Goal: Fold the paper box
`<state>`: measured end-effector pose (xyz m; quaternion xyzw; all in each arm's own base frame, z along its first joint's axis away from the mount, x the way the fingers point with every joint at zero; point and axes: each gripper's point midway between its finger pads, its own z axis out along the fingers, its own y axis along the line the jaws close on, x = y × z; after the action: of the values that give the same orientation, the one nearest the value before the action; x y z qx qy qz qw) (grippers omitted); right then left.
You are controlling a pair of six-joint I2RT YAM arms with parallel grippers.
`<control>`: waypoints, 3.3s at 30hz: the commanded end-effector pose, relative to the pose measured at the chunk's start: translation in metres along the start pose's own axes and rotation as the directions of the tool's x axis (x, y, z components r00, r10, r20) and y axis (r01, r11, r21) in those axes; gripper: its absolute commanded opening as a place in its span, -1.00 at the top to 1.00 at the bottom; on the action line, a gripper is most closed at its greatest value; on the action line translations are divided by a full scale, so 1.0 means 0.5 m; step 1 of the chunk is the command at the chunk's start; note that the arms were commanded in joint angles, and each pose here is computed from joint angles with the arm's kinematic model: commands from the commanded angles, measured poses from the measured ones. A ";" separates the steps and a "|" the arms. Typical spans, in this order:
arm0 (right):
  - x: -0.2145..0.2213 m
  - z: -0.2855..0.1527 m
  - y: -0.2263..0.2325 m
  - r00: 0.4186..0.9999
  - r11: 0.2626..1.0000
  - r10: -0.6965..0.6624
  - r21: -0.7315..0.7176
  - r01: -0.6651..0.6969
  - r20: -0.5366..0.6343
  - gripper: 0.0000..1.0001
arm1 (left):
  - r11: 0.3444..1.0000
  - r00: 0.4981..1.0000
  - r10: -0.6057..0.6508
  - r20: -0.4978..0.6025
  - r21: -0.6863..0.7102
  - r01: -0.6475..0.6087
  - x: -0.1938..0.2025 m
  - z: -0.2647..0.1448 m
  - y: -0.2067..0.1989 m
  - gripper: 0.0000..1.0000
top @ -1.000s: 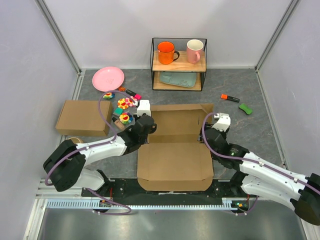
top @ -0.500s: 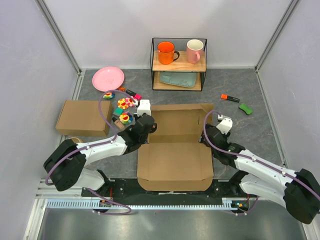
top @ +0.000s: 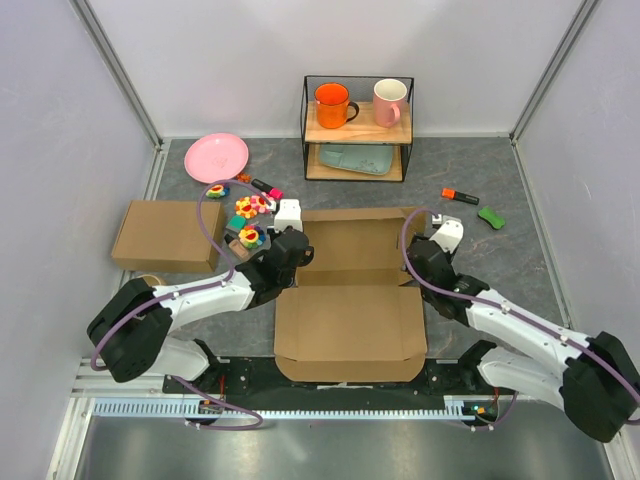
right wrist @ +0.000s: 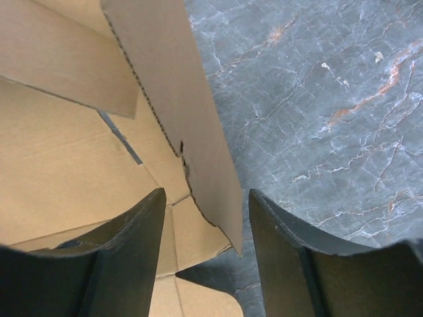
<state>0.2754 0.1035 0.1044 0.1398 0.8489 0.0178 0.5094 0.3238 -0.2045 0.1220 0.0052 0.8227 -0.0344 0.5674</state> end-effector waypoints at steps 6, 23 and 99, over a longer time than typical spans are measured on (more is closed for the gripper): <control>-0.072 0.003 0.052 0.997 0.996 -0.007 -0.089 0.013 0.072 0.47 | 0.995 0.991 0.076 -0.107 -0.050 -0.082 0.069 -0.004 0.038 0.97; -0.040 -0.084 0.156 0.998 0.912 0.053 -0.406 -0.063 -0.036 1.00 | 0.997 0.993 0.071 -0.094 -0.007 -0.072 0.059 0.001 0.010 0.97; -0.152 -0.060 0.137 0.978 0.814 0.188 -0.572 -0.102 0.093 -0.60 | 0.997 0.998 0.062 -0.021 0.041 -0.061 0.051 -0.012 0.007 0.96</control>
<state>0.2974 0.1310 0.1608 0.0801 0.7907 0.2466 0.5547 0.3235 -0.1980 0.1243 -0.0053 0.8062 -0.0395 0.5903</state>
